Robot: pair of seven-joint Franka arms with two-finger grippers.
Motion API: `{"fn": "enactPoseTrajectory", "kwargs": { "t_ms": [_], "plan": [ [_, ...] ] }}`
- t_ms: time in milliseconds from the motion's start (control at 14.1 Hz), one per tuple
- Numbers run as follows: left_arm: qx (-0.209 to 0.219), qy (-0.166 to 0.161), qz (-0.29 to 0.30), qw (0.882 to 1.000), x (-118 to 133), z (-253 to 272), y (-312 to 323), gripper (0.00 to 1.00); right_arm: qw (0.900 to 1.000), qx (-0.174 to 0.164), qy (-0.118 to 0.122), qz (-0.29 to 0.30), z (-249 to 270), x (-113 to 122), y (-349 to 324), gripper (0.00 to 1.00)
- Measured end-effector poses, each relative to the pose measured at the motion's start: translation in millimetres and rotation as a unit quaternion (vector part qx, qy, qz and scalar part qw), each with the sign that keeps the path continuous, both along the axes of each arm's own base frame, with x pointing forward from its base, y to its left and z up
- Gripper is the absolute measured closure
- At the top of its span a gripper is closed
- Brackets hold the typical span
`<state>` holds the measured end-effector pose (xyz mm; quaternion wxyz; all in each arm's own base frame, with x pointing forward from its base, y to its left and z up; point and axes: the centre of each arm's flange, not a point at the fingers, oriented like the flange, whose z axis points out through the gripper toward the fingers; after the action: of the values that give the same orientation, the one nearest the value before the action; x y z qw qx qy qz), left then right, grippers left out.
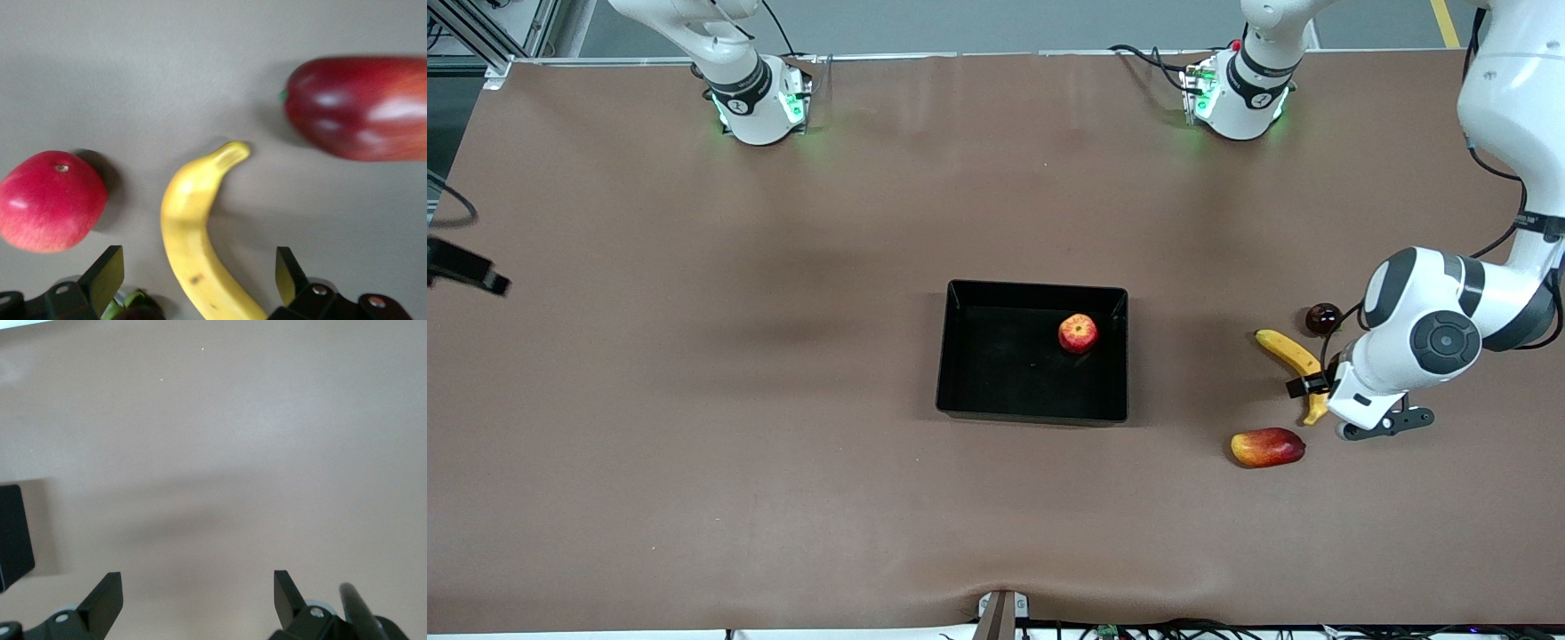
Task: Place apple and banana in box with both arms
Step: 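Grasp the yellow banana with the left gripper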
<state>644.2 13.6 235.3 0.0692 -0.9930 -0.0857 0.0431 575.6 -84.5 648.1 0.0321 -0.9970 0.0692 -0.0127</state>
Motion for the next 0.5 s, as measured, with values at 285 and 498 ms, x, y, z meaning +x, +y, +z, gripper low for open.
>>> {"fn": "enactPoseTrajectory", "kwargs": {
  "t_ms": [285,498],
  "plan": [
    [-0.011,0.023,-0.029,0.999,-10.0,-24.1,3.4,0.03,0.999,-0.003,-0.02,0.026,33.2,-50.3,-1.0,0.0],
    [-0.014,0.031,-0.028,0.999,-14.1,-32.2,8.8,0.34,0.999,0.001,0.006,0.032,-3.6,-50.4,-1.4,0.0]
  ]
}}
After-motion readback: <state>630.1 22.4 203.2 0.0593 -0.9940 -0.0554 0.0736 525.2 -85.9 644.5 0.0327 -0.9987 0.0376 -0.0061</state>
